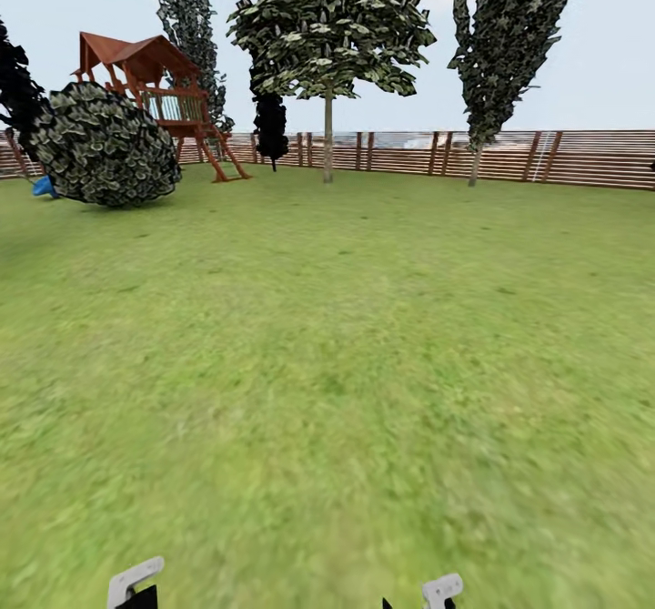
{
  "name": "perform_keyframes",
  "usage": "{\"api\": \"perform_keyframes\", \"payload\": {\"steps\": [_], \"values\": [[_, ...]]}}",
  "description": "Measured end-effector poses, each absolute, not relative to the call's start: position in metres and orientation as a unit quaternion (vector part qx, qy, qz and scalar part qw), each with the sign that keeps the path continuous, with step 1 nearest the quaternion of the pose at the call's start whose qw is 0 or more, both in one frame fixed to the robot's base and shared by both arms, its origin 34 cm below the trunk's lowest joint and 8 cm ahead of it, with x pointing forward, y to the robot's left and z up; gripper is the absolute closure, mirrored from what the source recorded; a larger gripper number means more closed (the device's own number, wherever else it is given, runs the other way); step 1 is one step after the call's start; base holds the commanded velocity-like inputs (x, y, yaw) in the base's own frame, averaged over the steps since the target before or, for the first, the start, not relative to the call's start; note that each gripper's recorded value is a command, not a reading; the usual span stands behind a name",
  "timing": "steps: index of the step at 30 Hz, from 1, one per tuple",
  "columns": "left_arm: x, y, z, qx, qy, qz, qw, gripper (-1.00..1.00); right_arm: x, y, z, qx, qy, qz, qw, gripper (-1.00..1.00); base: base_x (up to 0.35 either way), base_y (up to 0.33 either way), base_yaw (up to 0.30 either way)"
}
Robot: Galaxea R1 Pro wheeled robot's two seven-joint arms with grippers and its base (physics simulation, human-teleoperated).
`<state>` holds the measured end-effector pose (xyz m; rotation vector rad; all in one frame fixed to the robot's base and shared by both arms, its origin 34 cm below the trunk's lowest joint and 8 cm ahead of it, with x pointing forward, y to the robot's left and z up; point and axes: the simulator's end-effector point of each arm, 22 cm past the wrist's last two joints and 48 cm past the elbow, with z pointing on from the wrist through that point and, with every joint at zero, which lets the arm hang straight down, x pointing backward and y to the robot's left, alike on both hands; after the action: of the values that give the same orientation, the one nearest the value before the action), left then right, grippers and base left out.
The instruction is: In the garden, pick up the pesticide atomizer on the floor and spray pesticide onto both trees until each tree trunk is fully covered.
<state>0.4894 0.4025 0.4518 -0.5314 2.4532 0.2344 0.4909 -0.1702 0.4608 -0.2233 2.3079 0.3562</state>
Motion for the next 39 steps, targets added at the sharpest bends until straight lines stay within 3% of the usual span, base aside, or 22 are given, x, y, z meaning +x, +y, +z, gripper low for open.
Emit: {"api": "perform_keyframes", "payload": {"steps": [17,39], "values": [[0.488,0.384,0.445,-0.172,0.935,0.084,0.299,1.00,0.487,-0.172,0.456,-0.087,0.909,0.139,0.382,-1.00,0.338,0.000,0.003],[0.486,0.382,0.442,-0.172,0.936,0.084,0.294,1.00,0.486,-0.172,0.454,-0.086,0.911,0.139,0.379,-1.00,0.338,0.000,0.089]]}}
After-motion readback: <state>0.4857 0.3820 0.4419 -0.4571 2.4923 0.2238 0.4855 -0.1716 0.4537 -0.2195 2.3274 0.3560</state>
